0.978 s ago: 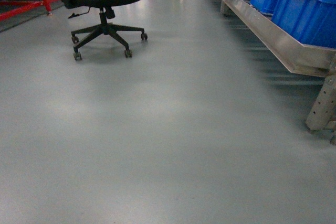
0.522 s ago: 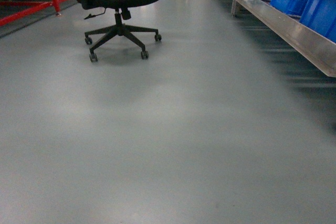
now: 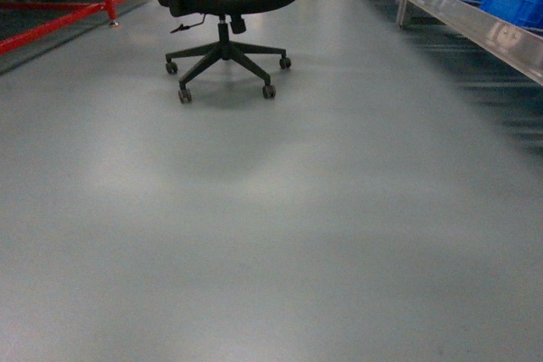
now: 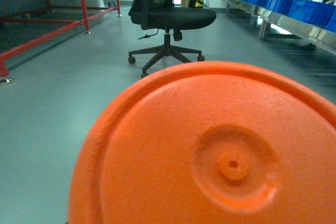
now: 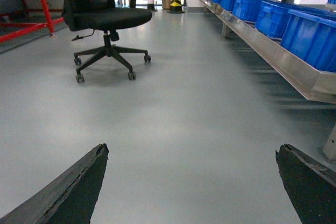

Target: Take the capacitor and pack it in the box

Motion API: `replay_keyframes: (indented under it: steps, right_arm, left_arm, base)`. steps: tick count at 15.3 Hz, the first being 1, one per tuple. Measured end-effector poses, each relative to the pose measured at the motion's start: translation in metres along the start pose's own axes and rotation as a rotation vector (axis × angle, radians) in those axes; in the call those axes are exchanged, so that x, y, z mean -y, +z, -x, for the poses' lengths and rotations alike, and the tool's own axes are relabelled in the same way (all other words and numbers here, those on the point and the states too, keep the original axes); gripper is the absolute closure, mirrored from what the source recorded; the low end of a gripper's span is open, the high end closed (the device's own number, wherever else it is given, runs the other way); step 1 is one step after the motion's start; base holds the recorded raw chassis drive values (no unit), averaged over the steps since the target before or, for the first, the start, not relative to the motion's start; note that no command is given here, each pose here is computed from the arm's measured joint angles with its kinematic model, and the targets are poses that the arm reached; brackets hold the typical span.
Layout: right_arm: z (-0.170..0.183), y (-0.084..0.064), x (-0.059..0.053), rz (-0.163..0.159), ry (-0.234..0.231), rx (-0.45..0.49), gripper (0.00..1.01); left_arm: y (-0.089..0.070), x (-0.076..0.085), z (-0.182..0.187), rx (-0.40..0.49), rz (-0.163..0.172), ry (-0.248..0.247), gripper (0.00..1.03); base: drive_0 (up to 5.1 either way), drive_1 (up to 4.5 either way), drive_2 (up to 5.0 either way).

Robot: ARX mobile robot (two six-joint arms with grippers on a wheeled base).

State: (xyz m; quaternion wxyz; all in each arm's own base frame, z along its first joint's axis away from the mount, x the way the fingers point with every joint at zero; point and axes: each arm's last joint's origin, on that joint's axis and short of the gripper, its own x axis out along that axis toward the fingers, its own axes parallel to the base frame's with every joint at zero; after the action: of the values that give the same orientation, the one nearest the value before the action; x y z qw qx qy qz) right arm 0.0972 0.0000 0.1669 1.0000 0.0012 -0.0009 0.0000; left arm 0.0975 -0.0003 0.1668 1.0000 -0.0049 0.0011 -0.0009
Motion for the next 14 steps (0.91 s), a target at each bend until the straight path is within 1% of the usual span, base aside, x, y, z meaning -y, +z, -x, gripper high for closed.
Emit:
replay_keyframes:
  steps: [5,14]
  right_arm:
    - [0.0,0.0004,0.0,0.0,0.0,0.005,0.03]
    - [0.0,0.0001,0.0,0.0,0.0,0.001,0.03]
  left_arm:
    - [-0.0001,0.0,0.0,-0.001,0.0,-0.001,0.6]
    - [-0.0001,0.0,0.0,-0.002,0.0,0.0,0.6]
  base:
    - [-4.8,3.42,1.6]
    - [-5.1,2.39,2.4]
